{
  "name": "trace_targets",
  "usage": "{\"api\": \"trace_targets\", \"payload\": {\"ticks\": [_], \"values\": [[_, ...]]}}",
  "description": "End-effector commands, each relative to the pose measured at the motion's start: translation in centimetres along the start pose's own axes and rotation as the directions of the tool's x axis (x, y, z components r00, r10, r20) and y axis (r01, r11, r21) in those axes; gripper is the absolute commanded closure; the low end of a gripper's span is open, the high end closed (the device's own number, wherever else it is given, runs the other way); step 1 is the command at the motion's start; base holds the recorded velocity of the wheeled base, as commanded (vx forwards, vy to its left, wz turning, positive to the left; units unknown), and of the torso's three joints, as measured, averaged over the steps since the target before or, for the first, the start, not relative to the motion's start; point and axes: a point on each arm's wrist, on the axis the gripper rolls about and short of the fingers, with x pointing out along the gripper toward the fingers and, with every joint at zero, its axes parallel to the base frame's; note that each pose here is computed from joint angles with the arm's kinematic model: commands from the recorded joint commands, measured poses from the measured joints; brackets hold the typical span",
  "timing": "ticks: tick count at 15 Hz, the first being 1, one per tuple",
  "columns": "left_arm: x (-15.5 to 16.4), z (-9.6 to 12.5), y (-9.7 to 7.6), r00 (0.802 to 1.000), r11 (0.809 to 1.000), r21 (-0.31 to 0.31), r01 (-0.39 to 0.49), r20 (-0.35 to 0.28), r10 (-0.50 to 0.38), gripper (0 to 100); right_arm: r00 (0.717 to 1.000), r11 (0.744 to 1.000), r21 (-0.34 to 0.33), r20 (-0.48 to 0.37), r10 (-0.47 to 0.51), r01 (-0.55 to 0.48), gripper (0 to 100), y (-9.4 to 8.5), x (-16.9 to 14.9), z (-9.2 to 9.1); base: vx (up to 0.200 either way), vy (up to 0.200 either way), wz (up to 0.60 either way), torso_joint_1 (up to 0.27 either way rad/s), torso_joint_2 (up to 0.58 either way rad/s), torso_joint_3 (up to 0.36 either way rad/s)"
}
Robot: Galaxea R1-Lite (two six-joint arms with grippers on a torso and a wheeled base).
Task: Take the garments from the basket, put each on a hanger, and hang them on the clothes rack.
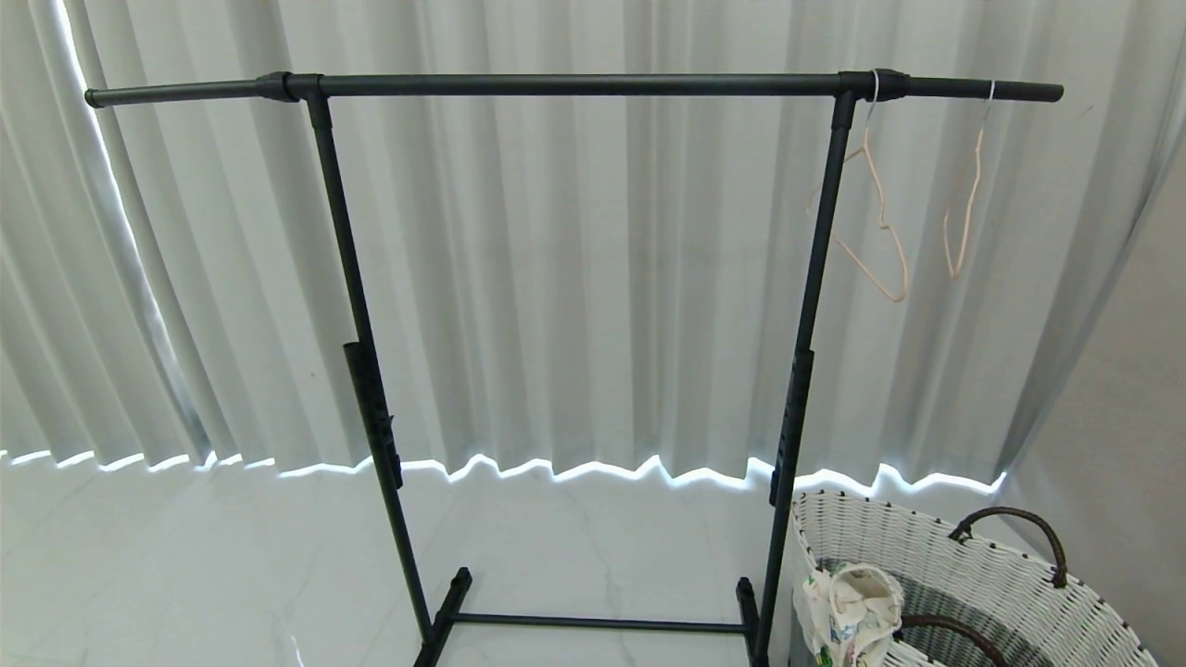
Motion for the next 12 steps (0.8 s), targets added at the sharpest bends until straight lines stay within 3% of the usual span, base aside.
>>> {"api": "trace_targets", "payload": {"ticks": [1,3,4,5,7,8,9,10,12], "values": [[0.0,0.0,0.0,1.000,1.000,0.000,0.000,0.000,0.000,0,0.961,0.990,-0.095,-0.266,0.071,-0.100,0,-0.4,3.3,4.0,0.000,0.000,0.00,0.000,0.00,0.000],[0.0,0.0,0.0,1.000,1.000,0.000,0.000,0.000,0.000,0,0.875,0.969,-0.178,-0.480,0.065,-0.170,0,-0.5,7.9,4.2,0.000,0.000,0.00,0.000,0.00,0.000],[0.0,0.0,0.0,1.000,1.000,0.000,0.000,0.000,0.000,0,0.818,0.952,-0.226,-0.574,0.041,-0.207,0,-0.6,9.8,3.6,0.000,0.000,0.00,0.000,0.00,0.000],[0.0,0.0,0.0,1.000,1.000,0.000,0.000,0.000,0.000,0,0.789,0.941,-0.247,-0.614,0.031,-0.230,0,-0.7,10.7,3.2,0.000,0.000,0.00,0.000,0.00,0.000],[0.0,0.0,0.0,1.000,1.000,0.000,0.000,0.000,0.000,0,0.655,0.895,-0.268,-0.755,0.035,-0.358,0,-0.6,13.4,0.9,0.000,0.000,0.00,0.000,0.00,0.000],[0.0,0.0,0.0,1.000,1.000,0.000,0.000,0.000,0.000,0,0.609,0.880,-0.261,-0.792,0.040,-0.397,0,-0.6,13.7,-0.4,0.000,0.000,0.00,0.000,0.00,0.000],[0.0,0.0,0.0,1.000,1.000,0.000,0.000,0.000,0.000,0,0.590,0.873,-0.258,-0.807,0.041,-0.413,0,-0.5,13.9,-1.2,0.000,0.000,0.00,0.000,0.00,0.000],[0.0,0.0,0.0,1.000,1.000,0.000,0.000,0.000,0.000,0,0.547,0.864,-0.247,-0.836,0.040,-0.440,0,-0.4,14.0,-3.3,0.000,0.000,0.00,0.000,0.00,0.000],[0.0,0.0,0.0,1.000,1.000,0.000,0.000,0.000,0.000,0,0.487,0.870,-0.211,-0.873,0.037,-0.445,0,-0.5,14.4,-5.6,0.000,0.000,0.00,0.000,0.00,0.000]]}}
